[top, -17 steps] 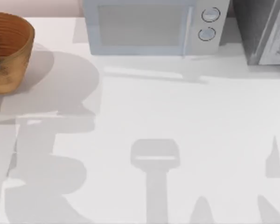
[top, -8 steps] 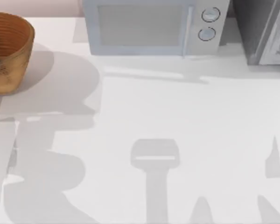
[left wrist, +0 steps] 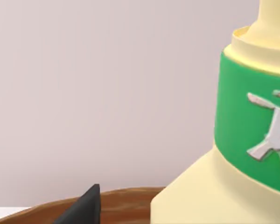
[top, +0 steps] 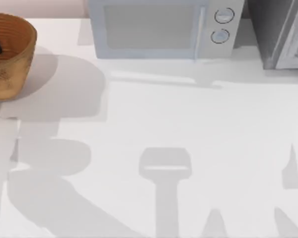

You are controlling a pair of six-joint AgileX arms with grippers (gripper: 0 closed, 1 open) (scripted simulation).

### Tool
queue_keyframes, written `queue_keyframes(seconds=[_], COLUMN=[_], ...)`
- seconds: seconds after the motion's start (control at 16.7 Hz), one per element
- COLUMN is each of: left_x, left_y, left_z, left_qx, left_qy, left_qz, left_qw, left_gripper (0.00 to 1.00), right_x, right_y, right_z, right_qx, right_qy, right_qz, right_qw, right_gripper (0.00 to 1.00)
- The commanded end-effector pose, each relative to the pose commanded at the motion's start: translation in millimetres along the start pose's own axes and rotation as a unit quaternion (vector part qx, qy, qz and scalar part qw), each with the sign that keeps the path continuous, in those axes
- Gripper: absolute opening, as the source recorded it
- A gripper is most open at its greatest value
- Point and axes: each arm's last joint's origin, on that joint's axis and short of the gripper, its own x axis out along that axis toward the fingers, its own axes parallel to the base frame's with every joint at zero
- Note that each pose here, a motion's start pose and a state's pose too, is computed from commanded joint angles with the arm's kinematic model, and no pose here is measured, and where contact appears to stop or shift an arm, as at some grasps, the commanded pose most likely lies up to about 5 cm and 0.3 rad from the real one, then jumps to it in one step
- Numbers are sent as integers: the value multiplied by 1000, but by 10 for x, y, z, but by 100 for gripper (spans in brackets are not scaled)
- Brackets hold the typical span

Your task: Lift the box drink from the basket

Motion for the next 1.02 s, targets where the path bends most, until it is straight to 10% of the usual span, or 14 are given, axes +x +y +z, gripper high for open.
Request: queue_keyframes(seconds=[0.3,1.02], left_x=[22,22], left_y=[0,0], left_z=[-1,-1], left_qx=[0,0], left_qy=[0,0], left_qz=[0,0], left_qw=[1000,1000], left_gripper=[100,10], right_x=[0,0], right_y=[0,0], right_z=[0,0], right_qx=[0,0], right_qy=[0,0], right_qz=[0,0], right_qw=[1000,1000], right_gripper=[100,100])
